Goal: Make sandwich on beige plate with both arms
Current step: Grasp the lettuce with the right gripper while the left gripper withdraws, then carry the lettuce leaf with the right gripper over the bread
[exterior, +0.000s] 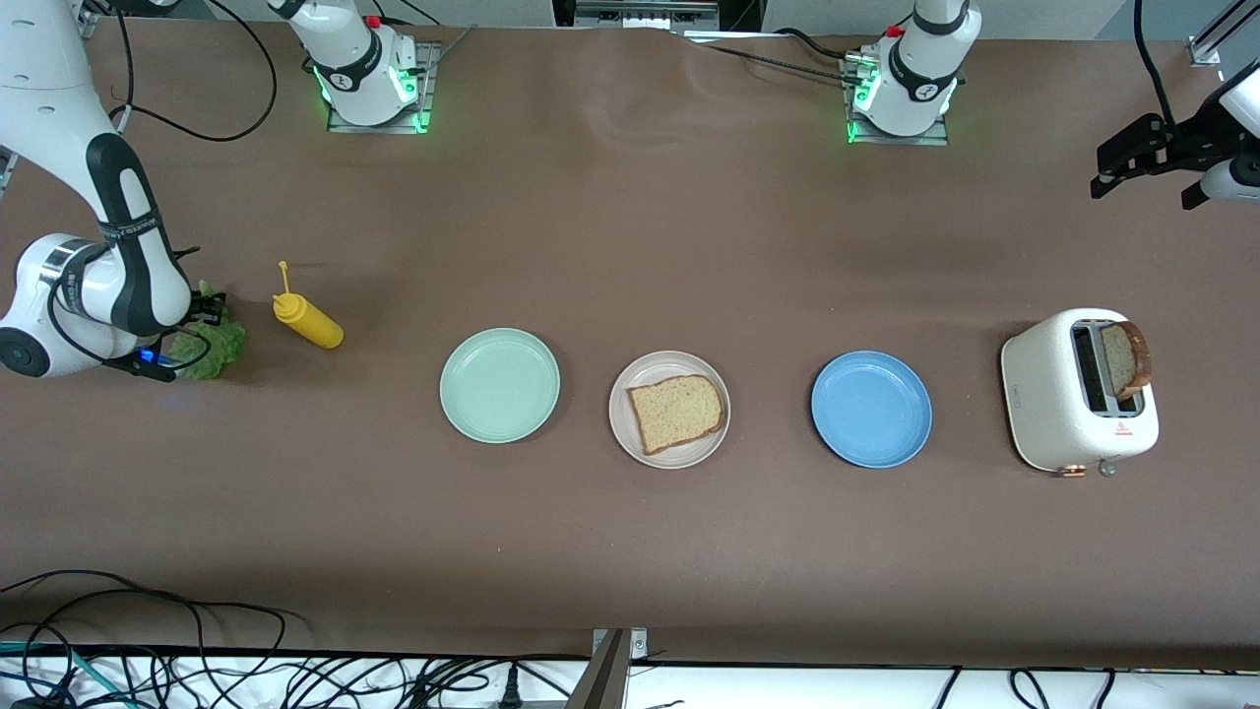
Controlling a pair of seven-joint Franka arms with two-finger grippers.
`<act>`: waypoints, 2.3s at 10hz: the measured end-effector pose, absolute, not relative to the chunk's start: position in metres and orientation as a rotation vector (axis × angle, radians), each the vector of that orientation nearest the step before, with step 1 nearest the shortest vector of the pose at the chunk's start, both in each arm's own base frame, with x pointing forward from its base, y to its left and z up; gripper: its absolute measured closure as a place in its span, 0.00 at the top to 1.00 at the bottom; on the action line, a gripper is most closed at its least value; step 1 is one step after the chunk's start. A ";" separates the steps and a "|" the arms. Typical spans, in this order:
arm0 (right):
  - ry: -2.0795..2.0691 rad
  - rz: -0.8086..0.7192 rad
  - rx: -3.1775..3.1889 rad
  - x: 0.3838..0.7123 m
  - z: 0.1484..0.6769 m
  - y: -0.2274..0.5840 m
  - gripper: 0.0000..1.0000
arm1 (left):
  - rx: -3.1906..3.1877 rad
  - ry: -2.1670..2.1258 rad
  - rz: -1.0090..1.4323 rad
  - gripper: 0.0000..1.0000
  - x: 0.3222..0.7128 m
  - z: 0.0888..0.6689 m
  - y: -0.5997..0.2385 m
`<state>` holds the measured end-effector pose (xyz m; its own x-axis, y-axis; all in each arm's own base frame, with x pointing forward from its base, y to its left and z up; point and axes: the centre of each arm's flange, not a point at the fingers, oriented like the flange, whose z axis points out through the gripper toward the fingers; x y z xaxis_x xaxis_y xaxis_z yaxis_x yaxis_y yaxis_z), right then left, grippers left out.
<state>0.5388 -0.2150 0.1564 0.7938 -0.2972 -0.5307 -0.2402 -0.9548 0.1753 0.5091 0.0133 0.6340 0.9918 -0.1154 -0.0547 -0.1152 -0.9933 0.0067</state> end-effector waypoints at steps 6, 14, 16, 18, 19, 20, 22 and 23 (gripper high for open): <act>-0.402 -0.894 2.884 0.560 0.186 -0.202 0.04 | 3.133 -0.172 -0.108 1.00 0.517 0.628 0.004; -0.166 -0.781 2.926 0.654 0.445 -0.058 0.04 | 3.133 -0.049 -0.130 1.00 0.517 0.624 0.033; -0.001 -0.679 2.974 0.661 0.474 0.021 0.04 | 3.133 -0.049 -0.133 1.00 0.518 0.623 0.033; 0.115 -0.542 3.046 0.662 0.495 0.099 0.04 | 3.133 -0.047 -0.136 1.00 0.518 0.622 0.034; 0.134 -0.447 3.088 0.663 0.501 0.138 0.04 | 3.133 -0.046 -0.136 1.00 0.518 0.622 0.034; 0.180 -0.352 3.128 0.663 0.504 0.180 0.04 | 3.133 -0.046 -0.136 1.00 0.518 0.622 0.034; 0.338 -0.154 3.170 0.654 0.495 0.280 0.04 | 3.133 -0.046 -0.137 1.00 0.519 0.622 0.034; 0.411 -0.066 3.175 0.648 0.478 0.329 0.04 | 3.133 -0.046 -0.137 1.00 0.519 0.622 0.034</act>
<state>0.6477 0.3293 0.4781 0.9663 0.2553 -0.0331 0.2528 -0.9653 -0.0652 0.5187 0.0341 0.6222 0.9957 -0.0295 -0.0874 -0.0291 -0.9996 0.0067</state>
